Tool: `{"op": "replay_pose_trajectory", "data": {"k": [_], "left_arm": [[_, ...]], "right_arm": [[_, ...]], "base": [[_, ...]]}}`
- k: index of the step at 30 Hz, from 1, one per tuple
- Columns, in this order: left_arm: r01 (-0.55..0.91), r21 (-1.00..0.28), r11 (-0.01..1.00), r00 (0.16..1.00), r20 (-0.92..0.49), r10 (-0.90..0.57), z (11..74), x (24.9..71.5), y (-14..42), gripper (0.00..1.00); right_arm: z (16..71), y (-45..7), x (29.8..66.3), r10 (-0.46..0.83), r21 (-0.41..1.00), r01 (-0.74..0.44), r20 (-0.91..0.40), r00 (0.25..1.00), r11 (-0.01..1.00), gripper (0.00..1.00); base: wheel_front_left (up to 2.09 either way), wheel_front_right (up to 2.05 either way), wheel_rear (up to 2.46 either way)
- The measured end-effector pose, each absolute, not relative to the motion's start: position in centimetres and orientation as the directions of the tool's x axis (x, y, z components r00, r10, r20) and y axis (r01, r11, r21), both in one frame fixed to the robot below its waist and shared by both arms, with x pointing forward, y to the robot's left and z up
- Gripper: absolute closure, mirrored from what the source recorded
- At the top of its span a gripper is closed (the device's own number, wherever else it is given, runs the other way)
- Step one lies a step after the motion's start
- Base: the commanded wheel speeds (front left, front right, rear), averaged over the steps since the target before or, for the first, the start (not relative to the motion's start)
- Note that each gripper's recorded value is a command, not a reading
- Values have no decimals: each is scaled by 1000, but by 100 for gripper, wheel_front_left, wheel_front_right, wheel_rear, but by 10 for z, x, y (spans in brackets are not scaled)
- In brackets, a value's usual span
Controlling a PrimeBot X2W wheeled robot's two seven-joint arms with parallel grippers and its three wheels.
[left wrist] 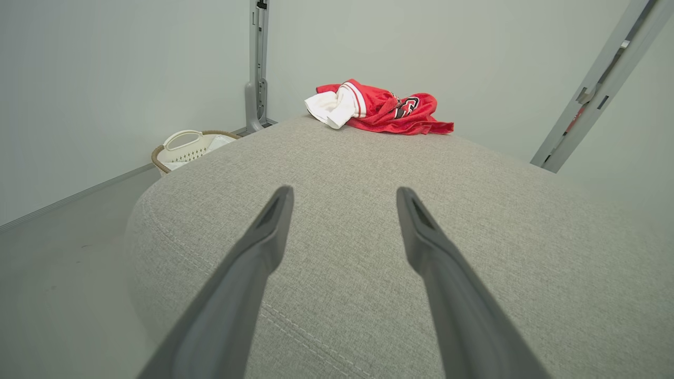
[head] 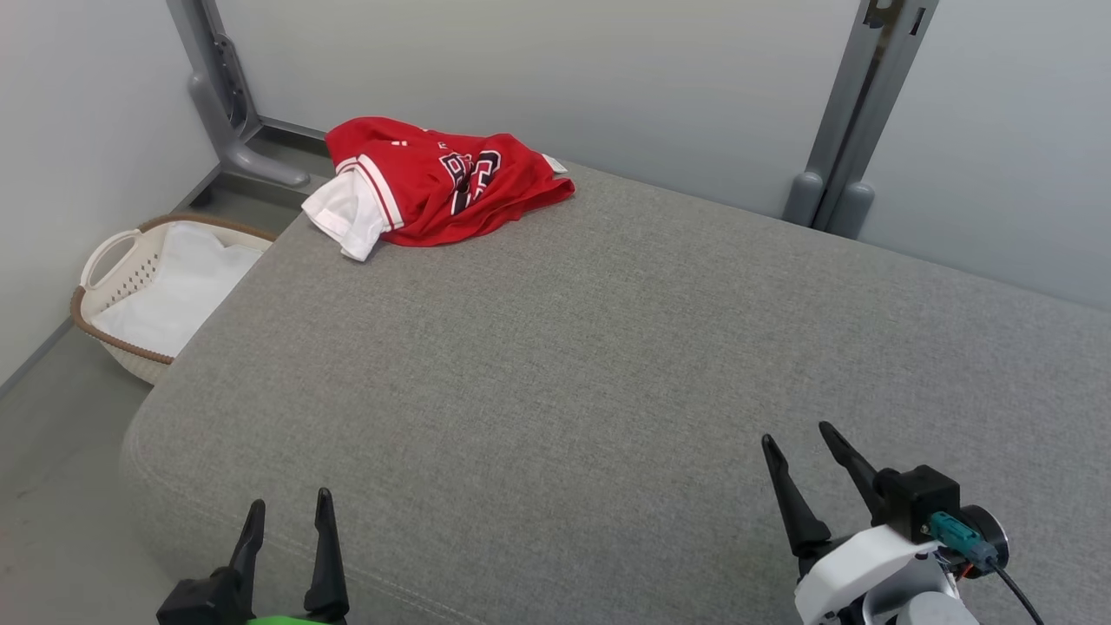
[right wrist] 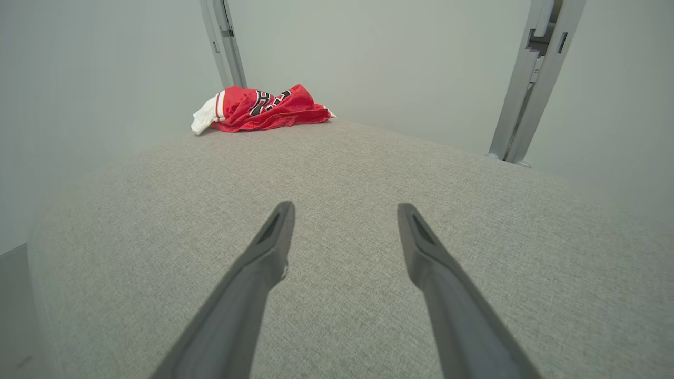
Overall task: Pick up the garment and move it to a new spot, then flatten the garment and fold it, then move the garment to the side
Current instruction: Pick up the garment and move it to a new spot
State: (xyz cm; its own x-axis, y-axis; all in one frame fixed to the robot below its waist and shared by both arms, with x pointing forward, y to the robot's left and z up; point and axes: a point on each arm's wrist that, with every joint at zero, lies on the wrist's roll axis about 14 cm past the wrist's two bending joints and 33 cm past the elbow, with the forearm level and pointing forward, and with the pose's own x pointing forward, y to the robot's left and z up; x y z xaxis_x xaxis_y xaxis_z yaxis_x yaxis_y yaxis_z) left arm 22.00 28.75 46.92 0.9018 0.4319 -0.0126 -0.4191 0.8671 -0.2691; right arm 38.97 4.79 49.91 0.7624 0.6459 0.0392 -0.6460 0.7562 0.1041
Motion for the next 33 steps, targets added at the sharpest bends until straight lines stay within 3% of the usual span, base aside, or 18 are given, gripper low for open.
{"op": "replay_pose_trajectory", "data": {"k": [6, 11, 20, 26, 33], "left_arm": [[-428, -221, 876, 899, -1, 438, 474, 220, 300, 0], [-440, -94, 893, 887, 112, 449, 518, 238, 342, 0], [-381, 137, 915, 898, 291, 330, 634, 336, 389, 0], [-369, 147, 918, 915, 233, 331, 641, 408, 408, 0], [-366, 101, 925, 931, 39, 364, 583, 486, 420, 0]], "right_arm": [[506, 44, 394, 635, 82, -638, 64, 770, 765, 0], [505, 35, 402, 616, 62, -620, 67, 785, 782, 0], [502, 22, 433, 584, -9, -585, 67, 809, 811, 0], [499, 13, 459, 561, -50, -559, 62, 825, 828, 0], [486, -2, 486, 523, -56, -520, 64, 850, 852, 0]], "base": [[0, 0, 0], [0, 0, 0], [0, 0, 0], [0, 0, 0], [0, 0, 0]]}}
